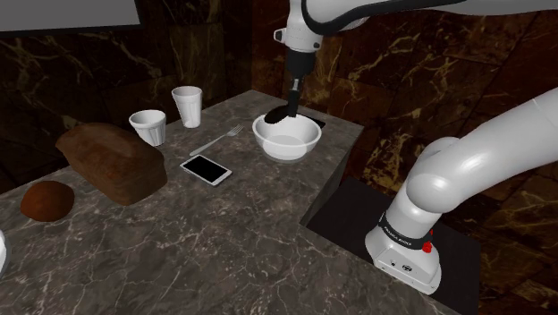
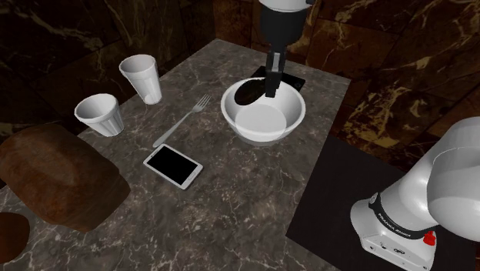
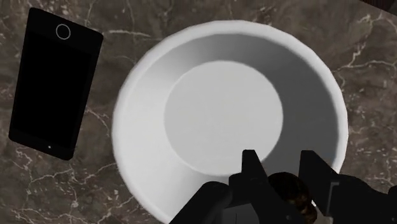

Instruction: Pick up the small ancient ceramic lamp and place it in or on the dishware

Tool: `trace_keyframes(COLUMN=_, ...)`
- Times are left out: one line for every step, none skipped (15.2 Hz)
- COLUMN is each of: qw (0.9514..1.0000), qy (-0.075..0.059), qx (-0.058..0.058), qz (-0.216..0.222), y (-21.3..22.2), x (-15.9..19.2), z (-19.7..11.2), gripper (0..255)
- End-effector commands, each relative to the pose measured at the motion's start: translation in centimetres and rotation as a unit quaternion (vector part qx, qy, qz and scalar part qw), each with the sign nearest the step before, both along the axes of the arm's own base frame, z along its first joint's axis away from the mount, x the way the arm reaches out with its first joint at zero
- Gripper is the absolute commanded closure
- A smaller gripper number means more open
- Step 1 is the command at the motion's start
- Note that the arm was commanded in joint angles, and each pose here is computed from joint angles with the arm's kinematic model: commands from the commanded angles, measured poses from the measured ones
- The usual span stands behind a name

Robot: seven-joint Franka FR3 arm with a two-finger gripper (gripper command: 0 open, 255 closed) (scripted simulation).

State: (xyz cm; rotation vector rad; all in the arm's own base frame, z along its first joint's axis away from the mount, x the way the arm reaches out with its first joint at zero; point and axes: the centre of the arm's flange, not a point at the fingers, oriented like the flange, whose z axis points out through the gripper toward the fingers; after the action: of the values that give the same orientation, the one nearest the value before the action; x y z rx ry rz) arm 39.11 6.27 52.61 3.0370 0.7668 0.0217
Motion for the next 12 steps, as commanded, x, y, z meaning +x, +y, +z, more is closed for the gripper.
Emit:
trace_keyframes(qw=1.0, qy=0.0, qx=0.0, qz=0.001, y=-3.0, x=0.6, z=0.0, gripper=255)
trace_keyframes(qw=1.0, qy=0.0, qx=0.0, qz=0.001, y=-3.0, x=0.6, z=-0.6, gripper=255)
trace_keyframes(qw=1.0, qy=0.0, qx=0.0, qz=0.001, y=-3.0, x=0.6, z=-1.1, gripper=255)
trace_keyframes(qw=1.0, qy=0.0, qx=0.0, qz=0.001, y=-3.0, x=0.6, z=-1.6, gripper=255)
trace_keyframes(qw=1.0, qy=0.0, qx=0.0, qz=0.001, y=-3.0, x=0.6, z=-2.2, gripper=255)
trace_keyframes(qw=1.0, qy=0.0, qx=0.0, qz=0.001, y=-3.0, x=0.6, z=-2.7, gripper=255)
trace_keyframes(qw=1.0, qy=0.0, qx=0.0, qz=0.001, y=-3.0, x=0.6, z=-3.2, gripper=255)
trace_keyframes(qw=1.0, qy=0.0, qx=0.0, qz=0.001, y=-3.0, x=0.6, z=-3.7, gripper=255)
trace_keyframes(qw=1.0, qy=0.0, qx=0.0, qz=0.001, y=-3.0, x=0.6, z=-4.3, gripper=255)
trace_keyframes(qw=1.0, qy=0.0, qx=0.0, qz=0.001, y=-3.0, x=0.6, z=-4.8, gripper=255)
trace_keyframes(qw=1.0, qy=0.0, qx=0.0, qz=0.001, y=-3.0, x=0.6, z=-5.3, gripper=255)
trace_keyframes(qw=1.0, qy=0.0, qx=0.0, qz=0.001, y=-3.0, x=0.6, z=-5.8, gripper=255)
